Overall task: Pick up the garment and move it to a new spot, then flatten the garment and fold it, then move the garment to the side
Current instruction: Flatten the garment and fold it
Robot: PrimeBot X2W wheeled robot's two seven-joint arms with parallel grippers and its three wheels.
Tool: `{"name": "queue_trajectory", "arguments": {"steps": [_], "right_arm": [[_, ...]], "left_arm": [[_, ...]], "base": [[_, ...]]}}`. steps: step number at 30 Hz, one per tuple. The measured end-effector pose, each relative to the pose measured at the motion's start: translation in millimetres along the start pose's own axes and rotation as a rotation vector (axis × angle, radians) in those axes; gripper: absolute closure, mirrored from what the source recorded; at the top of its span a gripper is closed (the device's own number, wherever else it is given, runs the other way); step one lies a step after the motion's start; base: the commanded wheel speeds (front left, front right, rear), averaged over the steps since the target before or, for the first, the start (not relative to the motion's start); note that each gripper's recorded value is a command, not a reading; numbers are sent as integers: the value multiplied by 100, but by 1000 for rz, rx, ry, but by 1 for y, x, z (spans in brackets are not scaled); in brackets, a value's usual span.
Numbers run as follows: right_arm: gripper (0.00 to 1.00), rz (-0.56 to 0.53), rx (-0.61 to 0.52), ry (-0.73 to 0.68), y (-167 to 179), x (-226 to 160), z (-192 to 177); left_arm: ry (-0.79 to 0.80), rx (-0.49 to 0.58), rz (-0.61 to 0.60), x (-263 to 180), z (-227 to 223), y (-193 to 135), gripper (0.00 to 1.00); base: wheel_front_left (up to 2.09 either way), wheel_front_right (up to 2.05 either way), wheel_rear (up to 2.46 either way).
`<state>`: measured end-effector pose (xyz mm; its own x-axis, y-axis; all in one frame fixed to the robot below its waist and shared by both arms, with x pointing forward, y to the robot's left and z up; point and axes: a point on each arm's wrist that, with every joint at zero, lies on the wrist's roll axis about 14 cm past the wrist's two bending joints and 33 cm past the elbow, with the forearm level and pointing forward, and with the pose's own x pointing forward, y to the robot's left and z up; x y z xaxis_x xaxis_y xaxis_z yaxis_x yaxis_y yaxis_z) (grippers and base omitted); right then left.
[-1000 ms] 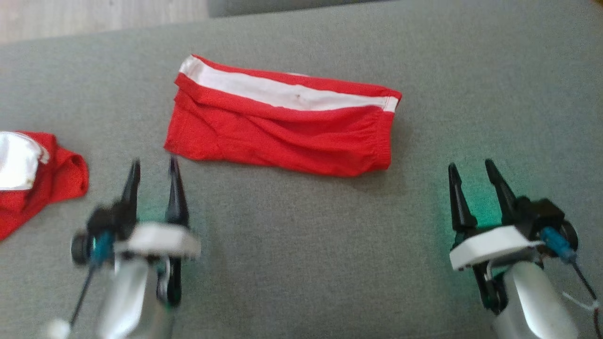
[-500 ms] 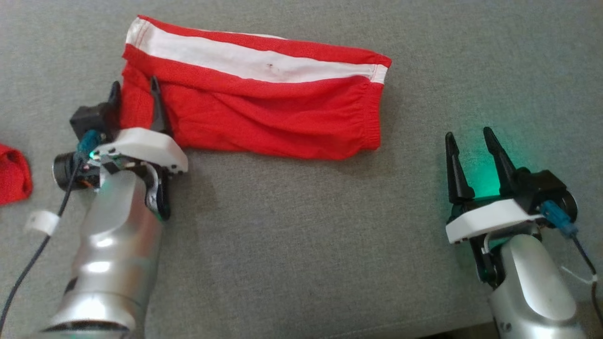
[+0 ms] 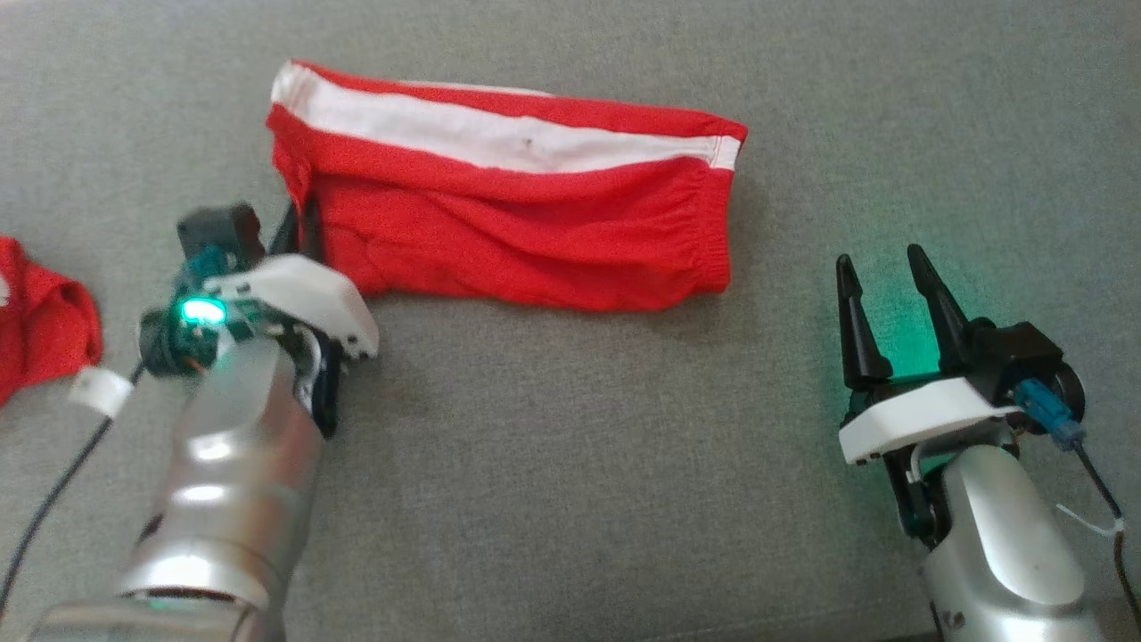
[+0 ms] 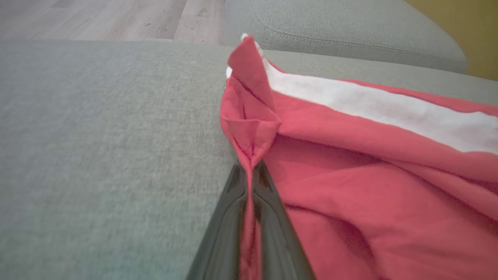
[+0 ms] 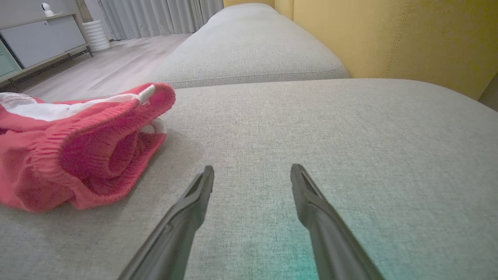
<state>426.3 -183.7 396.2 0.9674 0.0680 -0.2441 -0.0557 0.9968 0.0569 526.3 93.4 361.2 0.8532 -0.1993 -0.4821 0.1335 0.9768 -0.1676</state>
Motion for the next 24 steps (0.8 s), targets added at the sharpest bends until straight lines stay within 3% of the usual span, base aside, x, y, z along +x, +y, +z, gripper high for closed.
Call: {"name": "queue_trajectory", "arguments": {"steps": [14,21,22,23,24], "right_arm": [[0,8,49,-22,11,-44,5],[0,26,70,-47,19,-48,13],[0,26,73,-47,19,-48,13],[0,30,74,-47,20,-48,13],[0,38,72,-45,23,-47,12]], "left_arm": [[-31,-102,30,-87,-40,11,100],[-161,-104,78,-114,-27,13,100],[-174,-95,78,-114,-24,12,89],[-188,-85,78,-115,-20,12,30],[-198,-80,78,-116,-18,12,0]], "base": [[0,0,0],[0,0,0],[0,0,0],[0,0,0],[0,0,0]]}}
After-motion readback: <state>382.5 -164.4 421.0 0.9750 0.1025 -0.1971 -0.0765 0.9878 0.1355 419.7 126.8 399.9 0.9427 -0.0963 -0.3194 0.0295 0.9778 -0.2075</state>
